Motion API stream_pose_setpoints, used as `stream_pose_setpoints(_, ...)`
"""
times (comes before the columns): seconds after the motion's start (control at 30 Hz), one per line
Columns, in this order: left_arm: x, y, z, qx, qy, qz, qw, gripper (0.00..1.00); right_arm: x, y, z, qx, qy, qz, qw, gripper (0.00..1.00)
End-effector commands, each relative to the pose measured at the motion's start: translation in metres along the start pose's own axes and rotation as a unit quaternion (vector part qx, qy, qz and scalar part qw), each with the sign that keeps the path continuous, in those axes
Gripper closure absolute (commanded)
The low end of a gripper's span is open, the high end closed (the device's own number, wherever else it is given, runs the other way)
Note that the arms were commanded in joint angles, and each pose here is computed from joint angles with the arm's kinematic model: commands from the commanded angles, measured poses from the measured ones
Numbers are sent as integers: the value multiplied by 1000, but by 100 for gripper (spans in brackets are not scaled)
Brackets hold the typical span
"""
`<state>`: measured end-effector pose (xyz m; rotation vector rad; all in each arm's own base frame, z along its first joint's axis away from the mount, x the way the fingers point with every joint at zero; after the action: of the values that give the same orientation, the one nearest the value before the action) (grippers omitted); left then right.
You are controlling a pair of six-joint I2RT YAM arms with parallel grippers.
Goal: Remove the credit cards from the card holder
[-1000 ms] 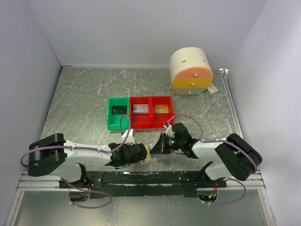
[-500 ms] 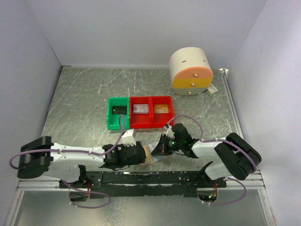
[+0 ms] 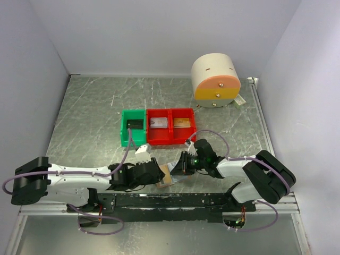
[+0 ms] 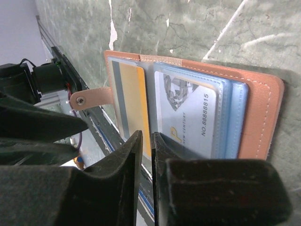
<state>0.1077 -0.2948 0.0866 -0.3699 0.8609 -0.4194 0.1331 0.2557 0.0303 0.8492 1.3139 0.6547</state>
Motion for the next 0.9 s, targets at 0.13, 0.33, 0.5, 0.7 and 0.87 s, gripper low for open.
stream_pose_setpoints(0.13, 23, 5, -7, -10, 12, 10, 1000, 58, 1, 11, 7, -9, -6, 18, 1000, 84)
stream_pose_setpoints(0.33, 32, 22, -17, -25, 21, 26, 999, 60, 4, 9, 4, -5, 8, 22, 1000, 82)
stream_pose_setpoints(0.5, 36, 24, -18, -44, 20, -6, 999, 60, 4, 8, 2, -5, 12, 21, 1000, 81)
stream_pose_setpoints(0.7, 40, 32, -24, -41, 30, 13, 999, 64, 6, 6, 2, -3, 16, 17, 1000, 80)
stream_pose_setpoints(0.87, 46, 32, -28, -27, 41, 33, 998, 67, 8, 2, 4, 2, 11, 8, 1000, 80)
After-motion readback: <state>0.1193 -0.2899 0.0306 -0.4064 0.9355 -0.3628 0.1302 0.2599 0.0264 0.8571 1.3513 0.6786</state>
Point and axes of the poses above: each gripper's point midway between its finger pads, its own x axis out along the fingers, its own y axis along the line the jaws close on, z = x × y, the point moved 1 cm from there along -x, back along the fingers, and after that the axes turned 11 degrees about x, right-handed, at the moved point
